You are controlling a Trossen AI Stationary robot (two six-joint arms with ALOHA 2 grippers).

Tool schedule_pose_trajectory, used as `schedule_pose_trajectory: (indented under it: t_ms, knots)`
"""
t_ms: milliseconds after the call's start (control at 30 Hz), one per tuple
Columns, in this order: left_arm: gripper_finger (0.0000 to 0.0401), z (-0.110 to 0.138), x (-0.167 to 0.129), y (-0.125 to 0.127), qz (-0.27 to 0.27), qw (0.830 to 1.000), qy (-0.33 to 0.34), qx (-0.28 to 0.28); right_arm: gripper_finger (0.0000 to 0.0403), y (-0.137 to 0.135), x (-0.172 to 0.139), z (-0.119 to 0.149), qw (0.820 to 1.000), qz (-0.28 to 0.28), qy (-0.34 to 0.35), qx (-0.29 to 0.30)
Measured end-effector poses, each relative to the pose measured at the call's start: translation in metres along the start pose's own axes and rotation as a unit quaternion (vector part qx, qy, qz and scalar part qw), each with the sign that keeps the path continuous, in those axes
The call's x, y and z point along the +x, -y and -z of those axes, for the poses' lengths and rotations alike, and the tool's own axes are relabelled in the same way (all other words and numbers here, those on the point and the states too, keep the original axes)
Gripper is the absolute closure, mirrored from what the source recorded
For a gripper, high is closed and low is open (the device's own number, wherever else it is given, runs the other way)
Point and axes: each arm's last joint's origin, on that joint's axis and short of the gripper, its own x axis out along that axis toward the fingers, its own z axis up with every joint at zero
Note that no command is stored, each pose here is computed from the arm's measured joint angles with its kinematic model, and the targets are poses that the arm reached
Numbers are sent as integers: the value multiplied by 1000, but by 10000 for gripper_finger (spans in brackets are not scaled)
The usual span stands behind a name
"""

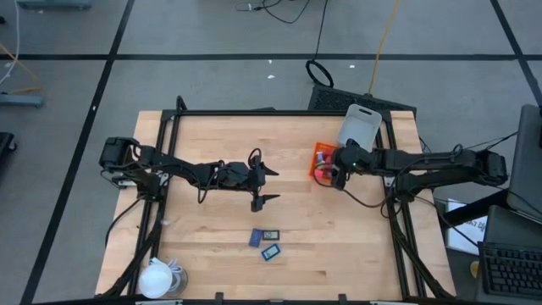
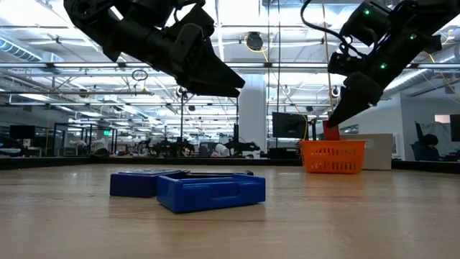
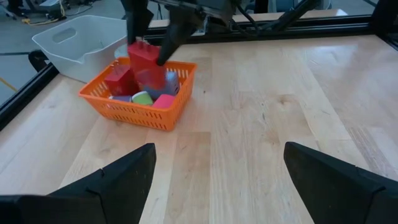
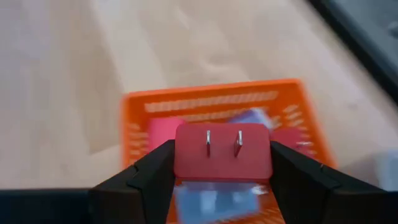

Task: Pick & Place Office items
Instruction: Put the red charger adapter into the orange bin

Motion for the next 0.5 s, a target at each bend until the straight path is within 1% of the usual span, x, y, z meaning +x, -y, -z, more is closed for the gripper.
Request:
schedule_pose_trajectory:
  t_ms: [100, 233, 367, 467, 500]
  knots:
    - [42, 0, 0, 0, 0, 1000, 0, 0, 192, 0, 0, 0, 1000, -6, 3, -4]
    - [39, 0, 0, 0, 0, 1000, -1, 0, 196, 1, 0, -1, 1000, 13, 7, -11]
    - [45, 0, 0, 0, 0, 1000, -1, 0, 193, 2, -3, -2, 999, 28, 17, -10]
    - [49, 0, 0, 0, 0, 1000, -1, 0, 192, 3, -5, -1, 999, 34, 13, -7]
    - [50, 0, 0, 0, 0, 1000, -1, 0, 193, 4, -5, 0, 999, 44, 12, -8]
